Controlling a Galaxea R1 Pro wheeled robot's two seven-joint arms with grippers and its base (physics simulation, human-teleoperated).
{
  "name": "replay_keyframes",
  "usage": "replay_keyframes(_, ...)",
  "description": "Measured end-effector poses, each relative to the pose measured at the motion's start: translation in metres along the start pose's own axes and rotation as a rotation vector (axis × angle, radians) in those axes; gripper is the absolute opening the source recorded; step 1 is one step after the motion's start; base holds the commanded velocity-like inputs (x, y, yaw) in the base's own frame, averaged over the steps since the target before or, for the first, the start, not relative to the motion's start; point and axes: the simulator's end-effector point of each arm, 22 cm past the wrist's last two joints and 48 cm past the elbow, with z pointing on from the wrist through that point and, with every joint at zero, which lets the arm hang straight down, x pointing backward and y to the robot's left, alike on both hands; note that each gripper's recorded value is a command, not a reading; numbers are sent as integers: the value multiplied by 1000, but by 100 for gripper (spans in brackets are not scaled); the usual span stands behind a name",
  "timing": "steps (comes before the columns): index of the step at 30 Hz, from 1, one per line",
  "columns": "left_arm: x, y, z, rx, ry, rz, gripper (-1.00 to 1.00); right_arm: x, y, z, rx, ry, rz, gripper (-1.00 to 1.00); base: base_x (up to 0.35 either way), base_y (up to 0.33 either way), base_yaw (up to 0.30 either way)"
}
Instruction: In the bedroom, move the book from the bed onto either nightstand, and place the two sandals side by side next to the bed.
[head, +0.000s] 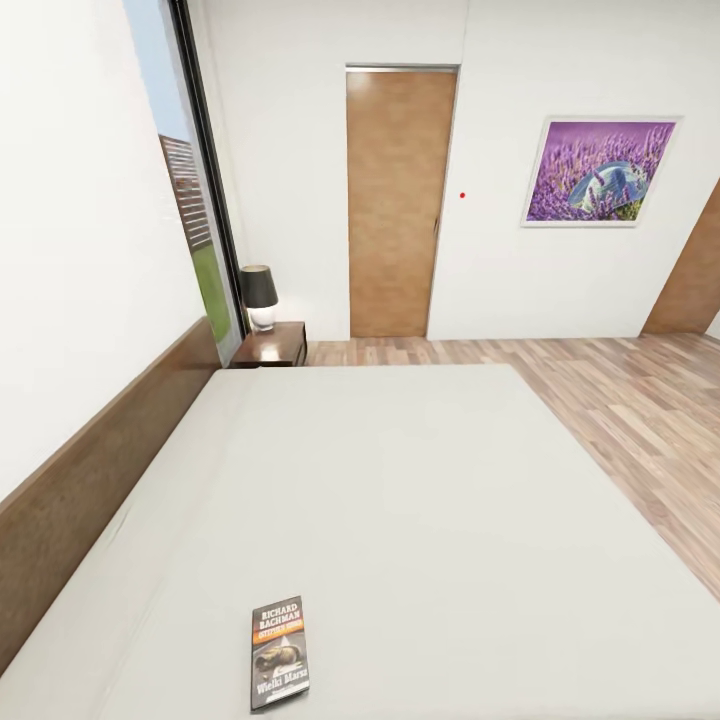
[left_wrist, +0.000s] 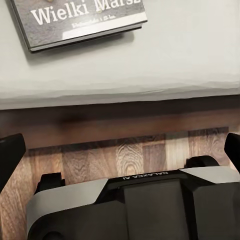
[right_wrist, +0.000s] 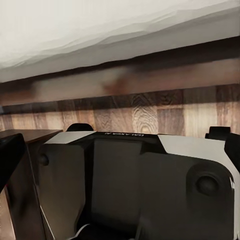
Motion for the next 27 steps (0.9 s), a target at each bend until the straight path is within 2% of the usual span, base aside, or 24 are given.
replay_keyframes(27, 15, 2, 4, -2, 34, -9, 100, 14, -5, 4, 8, 33, 13, 100, 0, 0, 0)
